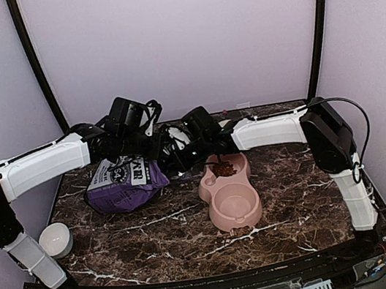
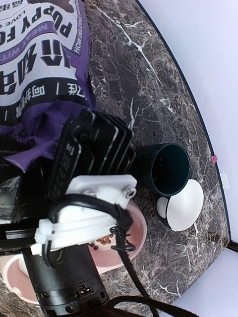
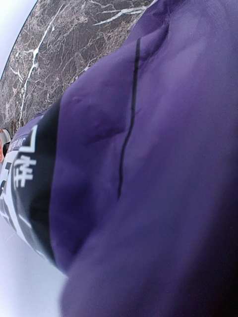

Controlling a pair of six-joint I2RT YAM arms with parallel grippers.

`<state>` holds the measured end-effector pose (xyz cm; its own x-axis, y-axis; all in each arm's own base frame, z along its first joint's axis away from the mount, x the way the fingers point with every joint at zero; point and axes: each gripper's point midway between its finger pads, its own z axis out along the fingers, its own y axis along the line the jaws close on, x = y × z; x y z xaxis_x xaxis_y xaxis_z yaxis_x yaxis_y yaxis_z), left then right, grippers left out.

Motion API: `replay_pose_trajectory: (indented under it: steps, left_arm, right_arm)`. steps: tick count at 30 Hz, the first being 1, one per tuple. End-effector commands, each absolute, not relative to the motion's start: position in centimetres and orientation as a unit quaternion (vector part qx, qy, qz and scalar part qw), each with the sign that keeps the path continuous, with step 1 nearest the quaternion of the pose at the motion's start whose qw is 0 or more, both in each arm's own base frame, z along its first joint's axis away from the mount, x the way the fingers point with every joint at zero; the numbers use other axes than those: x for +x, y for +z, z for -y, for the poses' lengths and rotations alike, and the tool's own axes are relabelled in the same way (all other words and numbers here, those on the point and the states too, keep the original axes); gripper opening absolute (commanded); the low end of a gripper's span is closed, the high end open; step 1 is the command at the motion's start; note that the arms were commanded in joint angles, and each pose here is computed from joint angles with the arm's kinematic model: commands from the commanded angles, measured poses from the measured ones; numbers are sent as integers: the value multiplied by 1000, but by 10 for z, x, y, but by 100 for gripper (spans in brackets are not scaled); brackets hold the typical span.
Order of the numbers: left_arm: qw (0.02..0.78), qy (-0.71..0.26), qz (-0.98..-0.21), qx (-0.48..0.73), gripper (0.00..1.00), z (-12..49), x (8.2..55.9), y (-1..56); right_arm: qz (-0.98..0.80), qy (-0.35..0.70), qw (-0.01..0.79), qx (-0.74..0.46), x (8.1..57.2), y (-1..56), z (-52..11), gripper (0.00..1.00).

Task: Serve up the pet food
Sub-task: Insert the spatula into the pet food bag, then collect the pet food from the pet food bag.

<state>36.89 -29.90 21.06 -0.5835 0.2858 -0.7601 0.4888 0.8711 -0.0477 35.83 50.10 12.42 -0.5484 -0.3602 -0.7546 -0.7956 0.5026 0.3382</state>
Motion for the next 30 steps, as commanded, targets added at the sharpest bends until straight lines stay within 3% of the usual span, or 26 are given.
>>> replay_pose_trajectory:
  steps: [1,15,30]
  left_arm:
    - [481,-169,-832,221,0,317,375,272]
    - [489,-128,-832,230,0,306,378,268]
    - [497,-72,-824,264,0,295,382,269]
  right_arm:
    - [-809,326,279,-401,332,89,-510,0]
    - [-759,433,192,-447,277,91,-522,0]
    - [-741,523,141,-396,263,112,-537,0]
